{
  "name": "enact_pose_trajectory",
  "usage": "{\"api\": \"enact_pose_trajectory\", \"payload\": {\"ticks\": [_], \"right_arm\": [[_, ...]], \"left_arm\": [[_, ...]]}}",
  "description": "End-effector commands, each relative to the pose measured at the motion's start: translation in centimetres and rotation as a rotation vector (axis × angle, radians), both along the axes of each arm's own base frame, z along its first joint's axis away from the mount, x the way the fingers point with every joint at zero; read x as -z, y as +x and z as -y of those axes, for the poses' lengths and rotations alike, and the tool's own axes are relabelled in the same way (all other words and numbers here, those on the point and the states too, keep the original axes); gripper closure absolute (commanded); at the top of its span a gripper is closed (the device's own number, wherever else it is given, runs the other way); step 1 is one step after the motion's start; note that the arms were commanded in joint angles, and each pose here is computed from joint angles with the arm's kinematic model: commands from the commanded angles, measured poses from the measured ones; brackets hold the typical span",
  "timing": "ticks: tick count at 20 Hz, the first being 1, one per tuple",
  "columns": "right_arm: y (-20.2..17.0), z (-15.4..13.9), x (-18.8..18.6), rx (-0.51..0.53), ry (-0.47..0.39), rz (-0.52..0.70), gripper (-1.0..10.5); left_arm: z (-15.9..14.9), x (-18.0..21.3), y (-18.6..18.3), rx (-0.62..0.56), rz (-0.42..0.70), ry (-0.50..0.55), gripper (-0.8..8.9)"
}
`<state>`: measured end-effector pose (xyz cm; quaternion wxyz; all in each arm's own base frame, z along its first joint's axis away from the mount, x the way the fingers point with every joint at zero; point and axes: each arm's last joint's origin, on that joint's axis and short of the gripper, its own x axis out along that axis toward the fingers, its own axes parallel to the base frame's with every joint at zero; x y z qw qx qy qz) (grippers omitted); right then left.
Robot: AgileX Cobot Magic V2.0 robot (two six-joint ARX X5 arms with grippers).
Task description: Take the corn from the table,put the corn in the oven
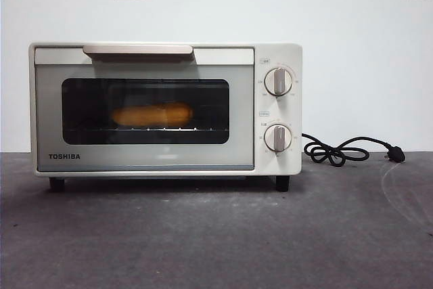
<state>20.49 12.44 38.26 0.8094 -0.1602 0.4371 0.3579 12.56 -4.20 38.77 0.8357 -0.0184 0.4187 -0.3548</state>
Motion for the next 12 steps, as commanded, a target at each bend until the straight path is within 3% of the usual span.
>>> {"api": "enact_pose_trajectory", "payload": {"ticks": [1,7,12], "right_arm": [[0.1,0.0,-0.1,-0.007,0.007,0.014,9.6],[0.2,-0.1,-0.2,-0.006,0.016,0.03,9.6],[0.2,-0.1,-0.2,-0.004,0.015,0.035,9.6]], "left_arm": [[0.0,0.0,0.1,-0.001,-0.005,-0.003,8.21],[0.2,0.2,0.8,-0.013,-0.027,-0.006,8.17],[0.7,0.3,3.1,-0.012,0.027,-0.018,8.17]]}}
